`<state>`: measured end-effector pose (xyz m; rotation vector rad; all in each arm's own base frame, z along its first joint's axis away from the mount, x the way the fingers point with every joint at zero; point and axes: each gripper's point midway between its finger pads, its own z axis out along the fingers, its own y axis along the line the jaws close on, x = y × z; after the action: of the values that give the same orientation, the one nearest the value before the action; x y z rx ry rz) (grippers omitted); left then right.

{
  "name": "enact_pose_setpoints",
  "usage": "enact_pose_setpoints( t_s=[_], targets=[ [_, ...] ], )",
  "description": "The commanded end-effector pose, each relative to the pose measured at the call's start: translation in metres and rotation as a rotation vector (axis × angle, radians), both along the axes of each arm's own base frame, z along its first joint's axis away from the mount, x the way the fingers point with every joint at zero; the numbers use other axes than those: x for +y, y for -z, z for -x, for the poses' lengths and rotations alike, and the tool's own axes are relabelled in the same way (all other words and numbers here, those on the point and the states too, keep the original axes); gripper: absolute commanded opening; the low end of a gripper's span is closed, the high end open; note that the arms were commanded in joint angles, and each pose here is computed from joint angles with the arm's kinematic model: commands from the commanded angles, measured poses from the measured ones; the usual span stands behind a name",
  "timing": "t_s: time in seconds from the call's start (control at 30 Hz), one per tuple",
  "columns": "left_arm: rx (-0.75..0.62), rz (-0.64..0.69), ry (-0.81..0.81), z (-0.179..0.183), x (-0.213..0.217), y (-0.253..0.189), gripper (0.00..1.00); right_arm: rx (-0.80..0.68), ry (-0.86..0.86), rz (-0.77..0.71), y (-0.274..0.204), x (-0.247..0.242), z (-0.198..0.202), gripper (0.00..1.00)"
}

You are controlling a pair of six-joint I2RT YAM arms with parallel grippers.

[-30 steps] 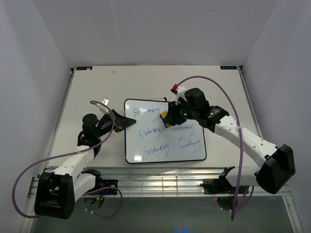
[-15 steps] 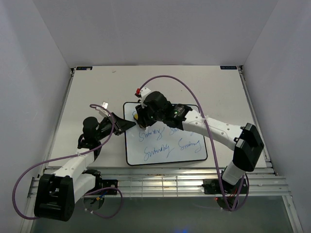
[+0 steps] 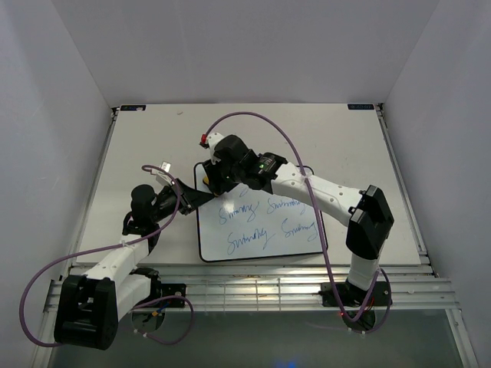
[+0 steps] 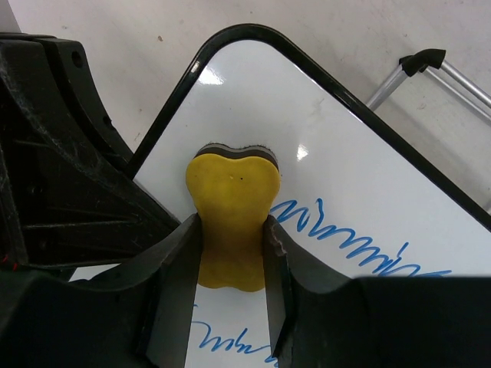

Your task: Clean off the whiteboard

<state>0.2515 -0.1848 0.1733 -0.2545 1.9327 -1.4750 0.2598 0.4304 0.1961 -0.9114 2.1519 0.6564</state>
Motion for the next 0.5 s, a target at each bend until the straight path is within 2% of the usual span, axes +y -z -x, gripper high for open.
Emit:
enact_pose_setpoints(
  t_s=[0.0,0.47],
  targets=[
    [-0.221,0.004,0.094,0.010,-0.009,-0.039,0.00,0.005,-0.003,0.058,0.011,-0.001,-0.004,0.34],
    [-0.214,0.004,0.095,0.012,-0.008,-0.037,0.00,0.093,0.163,0.154,0.049,-0.066,-0.031,0.35]
  ],
)
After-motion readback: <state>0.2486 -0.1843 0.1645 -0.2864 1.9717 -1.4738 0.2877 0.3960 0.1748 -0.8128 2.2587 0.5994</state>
